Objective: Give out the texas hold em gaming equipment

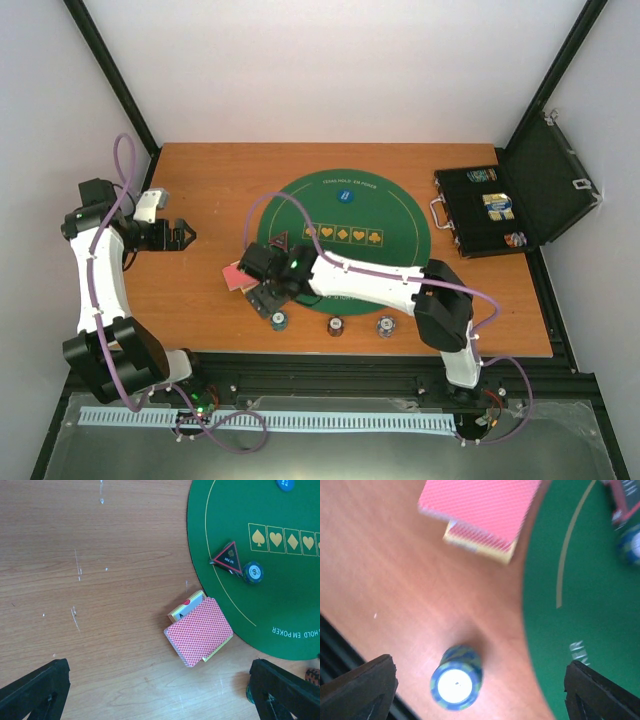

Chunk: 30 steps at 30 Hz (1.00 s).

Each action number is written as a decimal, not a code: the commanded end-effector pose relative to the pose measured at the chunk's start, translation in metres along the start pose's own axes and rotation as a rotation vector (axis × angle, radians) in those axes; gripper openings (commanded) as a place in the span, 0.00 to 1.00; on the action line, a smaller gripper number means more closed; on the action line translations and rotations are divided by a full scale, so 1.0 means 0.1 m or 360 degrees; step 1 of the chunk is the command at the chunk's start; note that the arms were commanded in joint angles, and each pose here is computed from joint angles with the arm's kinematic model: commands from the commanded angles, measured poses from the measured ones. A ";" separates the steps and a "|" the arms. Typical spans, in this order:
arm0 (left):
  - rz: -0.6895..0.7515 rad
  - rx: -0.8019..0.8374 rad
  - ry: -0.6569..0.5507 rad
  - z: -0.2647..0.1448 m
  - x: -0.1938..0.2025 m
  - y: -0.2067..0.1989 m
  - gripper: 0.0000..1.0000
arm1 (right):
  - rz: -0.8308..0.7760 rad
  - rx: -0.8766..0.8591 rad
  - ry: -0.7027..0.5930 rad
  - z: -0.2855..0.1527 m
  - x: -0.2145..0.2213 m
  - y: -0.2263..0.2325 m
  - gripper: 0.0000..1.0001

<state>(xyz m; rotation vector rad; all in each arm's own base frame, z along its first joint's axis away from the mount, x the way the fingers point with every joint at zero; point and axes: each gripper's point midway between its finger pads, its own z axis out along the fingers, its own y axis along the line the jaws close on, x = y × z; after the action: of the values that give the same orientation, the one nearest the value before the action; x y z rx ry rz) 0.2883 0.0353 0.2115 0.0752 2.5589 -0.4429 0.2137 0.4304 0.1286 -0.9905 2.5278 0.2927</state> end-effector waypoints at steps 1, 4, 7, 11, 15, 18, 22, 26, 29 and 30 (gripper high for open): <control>0.0054 0.0017 -0.0045 -0.10 -0.08 -0.08 1.00 | 0.0027 -0.0026 0.0046 0.11 0.25 0.20 0.91; 0.0061 0.0012 -0.0051 -0.12 -0.08 -0.08 1.00 | 0.0013 -0.0049 0.0090 0.20 0.37 0.29 0.91; 0.0059 0.0008 -0.0049 -0.12 -0.09 -0.08 1.00 | -0.0006 -0.0045 0.0133 0.29 0.47 0.33 0.88; 0.0057 0.0011 -0.0051 -0.12 -0.09 -0.08 1.00 | -0.0018 -0.0046 0.0166 0.39 0.54 0.34 0.84; 0.0063 0.0004 -0.0055 -0.13 -0.10 -0.08 1.00 | -0.0027 -0.0085 0.0193 0.47 0.60 0.39 0.79; 0.0064 0.0001 -0.0059 -0.13 -0.11 -0.07 1.00 | -0.0031 -0.0082 0.0213 0.53 0.65 0.39 0.74; 0.0057 0.0007 -0.0060 -0.13 -0.12 -0.07 1.00 | -0.0034 -0.0078 0.0223 0.57 0.68 0.40 0.69; 0.0056 0.0010 -0.0061 -0.13 -0.13 -0.08 1.00 | -0.0039 -0.0067 0.0231 0.62 0.70 0.38 0.65; 0.0062 0.0004 -0.0063 -0.14 -0.12 -0.08 1.00 | -0.0040 -0.0057 0.0229 0.64 0.71 0.37 0.59; 0.0063 0.0004 -0.0063 -0.14 -0.12 -0.08 1.00 | -0.0040 -0.0056 0.0229 0.64 0.71 0.37 0.57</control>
<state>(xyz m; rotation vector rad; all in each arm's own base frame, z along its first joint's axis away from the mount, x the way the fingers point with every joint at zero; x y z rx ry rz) 0.2900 0.0359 0.2160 0.0806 2.5483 -0.4353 0.1627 0.4350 0.0517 -1.0833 2.6456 0.2853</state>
